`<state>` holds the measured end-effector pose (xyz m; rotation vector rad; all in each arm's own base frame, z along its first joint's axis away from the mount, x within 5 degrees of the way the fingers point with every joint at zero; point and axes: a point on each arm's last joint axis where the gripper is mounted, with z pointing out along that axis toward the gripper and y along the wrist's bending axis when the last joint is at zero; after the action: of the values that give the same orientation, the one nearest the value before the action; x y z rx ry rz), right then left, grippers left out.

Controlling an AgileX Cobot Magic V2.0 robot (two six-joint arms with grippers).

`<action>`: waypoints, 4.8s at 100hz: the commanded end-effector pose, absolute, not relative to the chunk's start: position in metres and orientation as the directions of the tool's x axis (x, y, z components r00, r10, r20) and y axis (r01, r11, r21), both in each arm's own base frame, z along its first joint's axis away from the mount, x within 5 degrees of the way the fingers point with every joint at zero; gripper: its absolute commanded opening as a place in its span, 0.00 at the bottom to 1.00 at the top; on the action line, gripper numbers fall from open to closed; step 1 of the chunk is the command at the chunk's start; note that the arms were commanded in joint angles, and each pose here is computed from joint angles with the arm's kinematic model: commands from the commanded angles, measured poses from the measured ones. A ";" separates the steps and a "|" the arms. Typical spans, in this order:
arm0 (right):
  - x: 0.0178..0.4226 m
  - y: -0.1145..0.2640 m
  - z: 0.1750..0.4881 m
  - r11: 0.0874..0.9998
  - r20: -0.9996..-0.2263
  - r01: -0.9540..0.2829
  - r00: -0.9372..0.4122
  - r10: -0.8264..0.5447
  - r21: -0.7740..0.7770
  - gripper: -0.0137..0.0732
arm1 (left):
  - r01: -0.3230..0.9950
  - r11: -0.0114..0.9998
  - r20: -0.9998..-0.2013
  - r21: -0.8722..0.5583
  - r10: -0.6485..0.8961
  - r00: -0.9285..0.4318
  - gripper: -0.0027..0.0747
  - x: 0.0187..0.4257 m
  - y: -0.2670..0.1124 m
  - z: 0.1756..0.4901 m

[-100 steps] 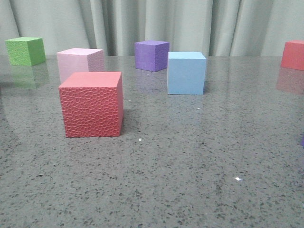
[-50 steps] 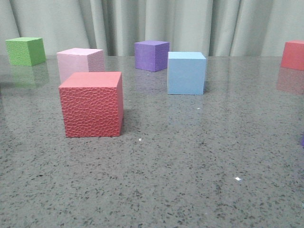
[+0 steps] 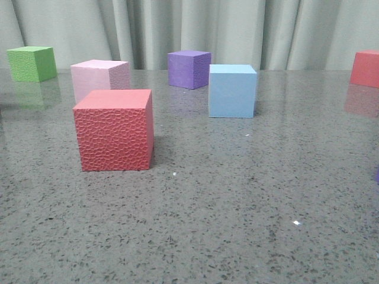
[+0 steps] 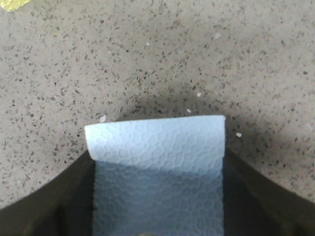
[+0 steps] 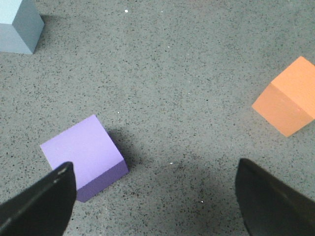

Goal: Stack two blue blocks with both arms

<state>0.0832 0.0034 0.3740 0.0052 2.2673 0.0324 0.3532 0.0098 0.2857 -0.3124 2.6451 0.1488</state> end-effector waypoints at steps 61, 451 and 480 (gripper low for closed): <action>0.085 0.002 0.385 1.000 -0.813 -0.002 -0.583 0.012 0.016 0.90 | 0.008 0.999 -0.725 -0.048 -0.029 -0.688 0.30 0.325 -0.060 0.413; 0.085 0.003 0.384 1.000 -0.805 -0.006 -0.593 0.018 0.026 0.90 | 0.251 0.952 -0.734 -0.177 0.042 -0.678 0.30 0.319 -0.312 0.403; 0.085 0.003 0.384 1.000 -0.805 -0.006 -0.593 0.018 0.026 0.90 | 0.249 0.951 -0.730 -0.181 0.039 -0.682 0.30 0.319 -0.315 0.400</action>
<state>0.0823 0.0038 0.3730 0.0062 2.2827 0.0386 0.3296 -0.3205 0.3644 0.2196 2.4172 -0.2533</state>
